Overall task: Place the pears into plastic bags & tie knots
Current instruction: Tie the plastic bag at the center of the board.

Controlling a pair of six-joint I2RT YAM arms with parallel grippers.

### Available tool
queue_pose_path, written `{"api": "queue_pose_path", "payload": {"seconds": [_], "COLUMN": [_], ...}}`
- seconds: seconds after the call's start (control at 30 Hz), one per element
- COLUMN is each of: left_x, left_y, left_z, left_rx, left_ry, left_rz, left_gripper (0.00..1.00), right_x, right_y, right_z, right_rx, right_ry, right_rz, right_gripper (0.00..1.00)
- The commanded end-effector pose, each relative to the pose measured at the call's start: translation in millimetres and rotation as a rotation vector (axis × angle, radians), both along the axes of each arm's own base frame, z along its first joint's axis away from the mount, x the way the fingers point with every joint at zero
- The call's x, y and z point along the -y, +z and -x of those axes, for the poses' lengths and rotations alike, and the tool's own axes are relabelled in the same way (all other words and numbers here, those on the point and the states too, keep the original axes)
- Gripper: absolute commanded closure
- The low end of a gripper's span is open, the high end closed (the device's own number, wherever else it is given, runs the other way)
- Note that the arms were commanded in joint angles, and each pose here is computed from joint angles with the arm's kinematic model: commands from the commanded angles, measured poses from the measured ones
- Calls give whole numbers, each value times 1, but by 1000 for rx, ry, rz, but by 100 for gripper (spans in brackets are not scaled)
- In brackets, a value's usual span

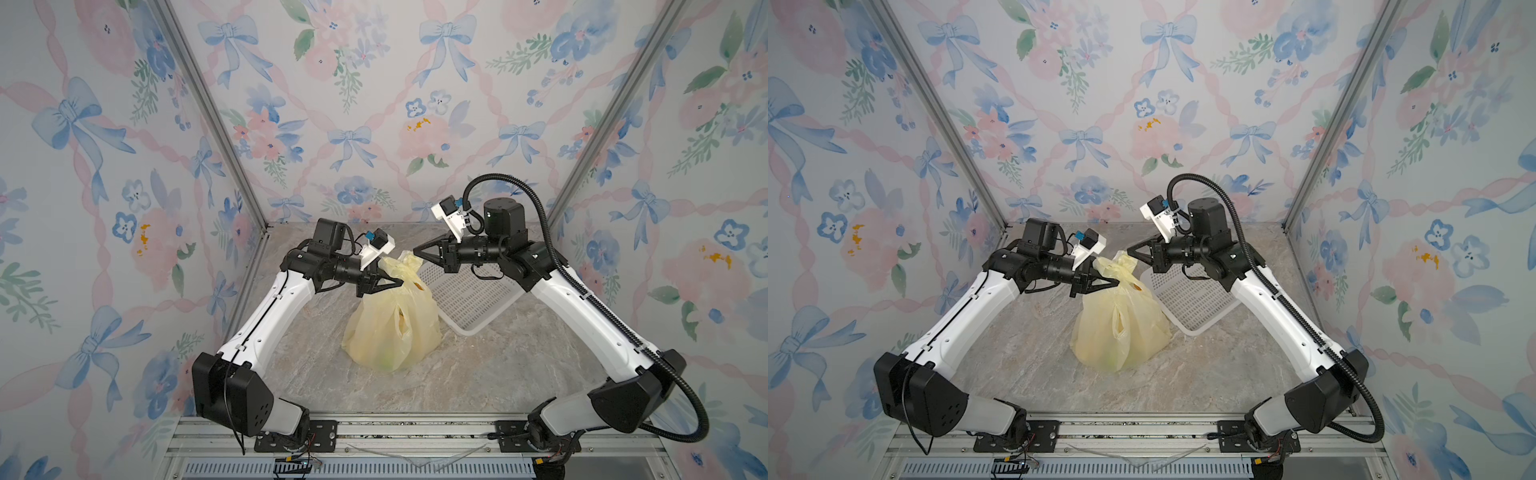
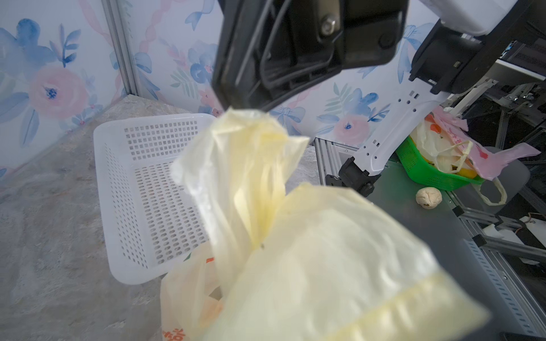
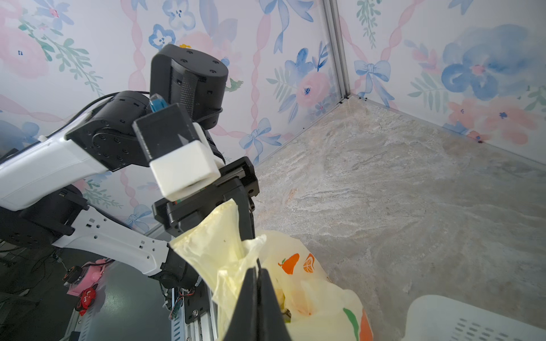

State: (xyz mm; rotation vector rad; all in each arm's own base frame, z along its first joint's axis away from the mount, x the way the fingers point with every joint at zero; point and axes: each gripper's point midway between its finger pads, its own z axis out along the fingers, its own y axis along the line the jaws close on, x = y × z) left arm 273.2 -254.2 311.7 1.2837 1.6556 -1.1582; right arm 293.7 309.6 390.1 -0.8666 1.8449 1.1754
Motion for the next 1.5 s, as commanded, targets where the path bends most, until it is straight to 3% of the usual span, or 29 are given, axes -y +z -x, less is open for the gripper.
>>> {"api": "queue_pose_path", "payload": {"seconds": [0.0,0.17,0.53,0.77,0.93,1.33,1.47], "left_x": [-4,-7,-8,-8,-9,-10,-6], "left_y": [-6,-13,-10,-10,-8,-6,-3], "left_z": [-1,-11,-10,-5,-3,-4,0], "left_rx": [-5,-30,-36,-41,-35,-39,-41], "left_ry": [33,86,91,81,86,100,91], "left_rz": [-28,-63,-58,-49,-49,-55,-52], "left_gripper": [82,93,97,97,97,97,97], "right_x": [16,22,-26,-35,-6,9,10], "right_y": [14,-1,-103,-164,-184,-214,-227], "right_z": [11,32,88,76,54,82,71], "right_rx": [57,33,-115,-88,-9,-23,7], "right_ry": [-41,-52,-7,-125,-295,-228,-286], "right_rz": [-3,62,254,446,595,756,797], "right_gripper": [100,100,100,100,100,100,100]}}
